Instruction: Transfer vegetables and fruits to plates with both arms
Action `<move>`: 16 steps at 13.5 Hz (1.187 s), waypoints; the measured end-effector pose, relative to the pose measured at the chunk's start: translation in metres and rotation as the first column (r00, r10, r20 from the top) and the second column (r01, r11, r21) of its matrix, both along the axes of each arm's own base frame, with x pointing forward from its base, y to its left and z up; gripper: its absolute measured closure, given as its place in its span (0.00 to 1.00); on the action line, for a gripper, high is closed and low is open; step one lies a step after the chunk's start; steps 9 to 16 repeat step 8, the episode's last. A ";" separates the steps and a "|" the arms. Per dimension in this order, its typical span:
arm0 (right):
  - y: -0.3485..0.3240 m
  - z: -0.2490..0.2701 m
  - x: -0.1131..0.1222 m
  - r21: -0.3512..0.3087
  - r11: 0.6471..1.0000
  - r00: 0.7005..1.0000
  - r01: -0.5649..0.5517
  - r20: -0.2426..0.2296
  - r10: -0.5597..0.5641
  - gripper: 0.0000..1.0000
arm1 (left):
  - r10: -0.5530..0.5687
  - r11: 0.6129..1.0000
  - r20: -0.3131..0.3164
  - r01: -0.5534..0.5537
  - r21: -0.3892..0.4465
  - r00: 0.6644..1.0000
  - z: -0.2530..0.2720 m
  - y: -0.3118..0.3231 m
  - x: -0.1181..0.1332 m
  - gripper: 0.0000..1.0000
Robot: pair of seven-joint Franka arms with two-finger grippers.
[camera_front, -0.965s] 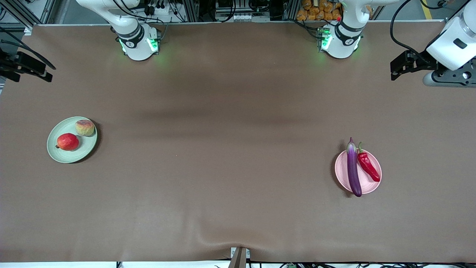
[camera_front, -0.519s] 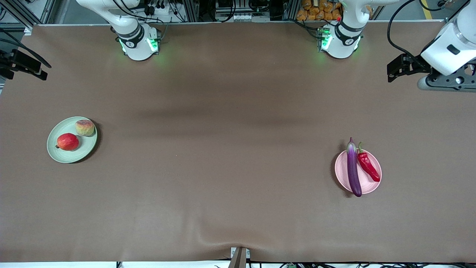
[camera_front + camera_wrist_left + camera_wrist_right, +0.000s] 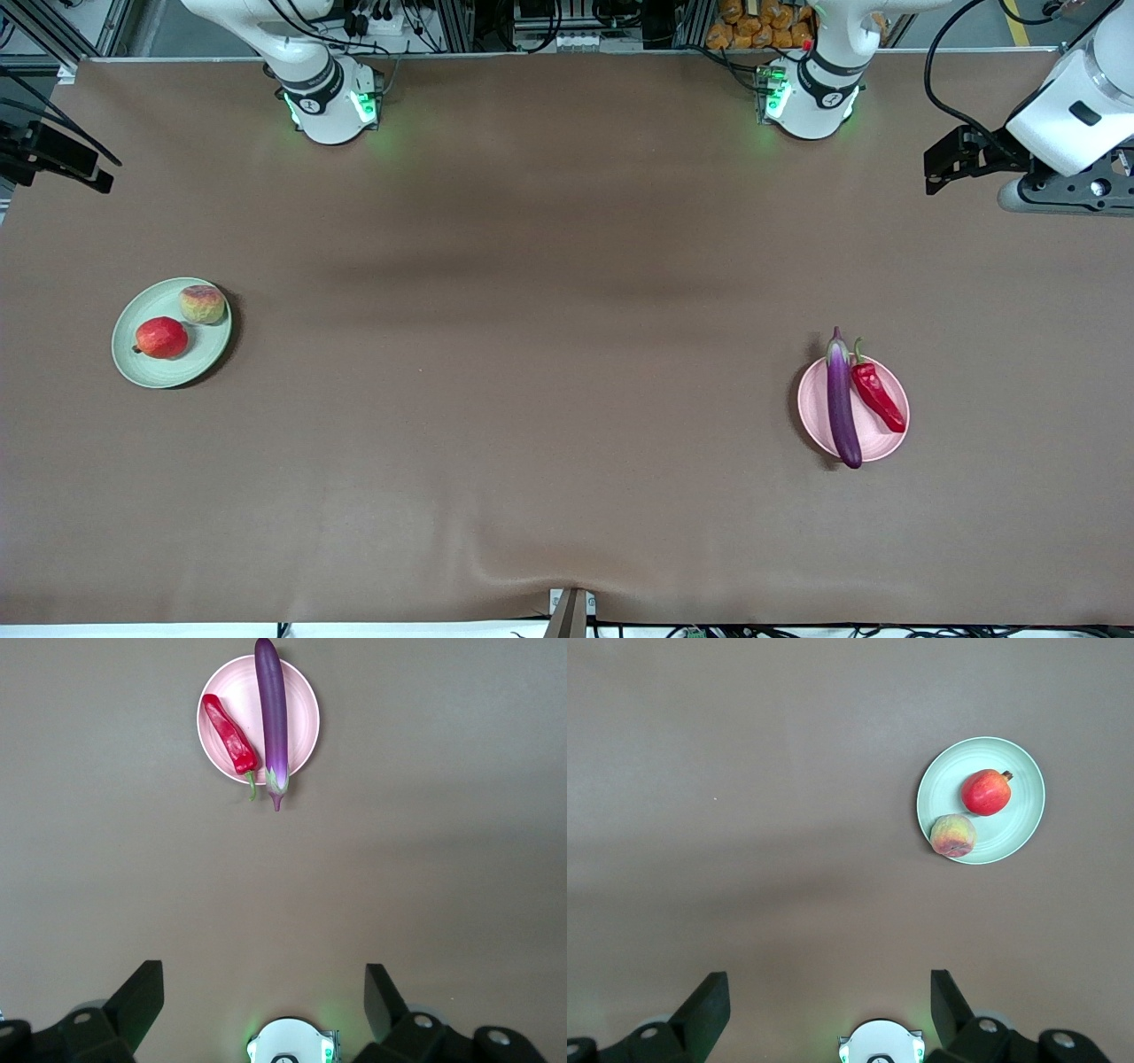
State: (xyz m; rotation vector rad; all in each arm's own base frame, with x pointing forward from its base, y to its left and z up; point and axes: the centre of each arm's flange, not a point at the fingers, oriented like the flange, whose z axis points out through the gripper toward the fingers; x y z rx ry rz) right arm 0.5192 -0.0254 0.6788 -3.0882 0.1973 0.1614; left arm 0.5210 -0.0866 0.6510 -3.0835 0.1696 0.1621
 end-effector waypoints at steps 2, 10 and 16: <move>0.000 0.000 0.000 -0.001 1.000 1.000 0.000 0.000 0.000 0.00 | 0.000 1.000 0.005 0.000 -0.006 1.000 0.003 0.000 -0.001 0.00; -0.001 0.000 0.000 0.002 1.000 1.000 -0.031 0.002 0.031 0.00 | 0.013 0.999 -0.004 -0.013 -0.033 1.000 0.009 0.005 -0.003 0.00; -0.001 0.000 0.000 0.002 1.000 1.000 -0.031 0.002 0.031 0.00 | 0.013 0.999 -0.004 -0.013 -0.033 1.000 0.009 0.005 -0.003 0.00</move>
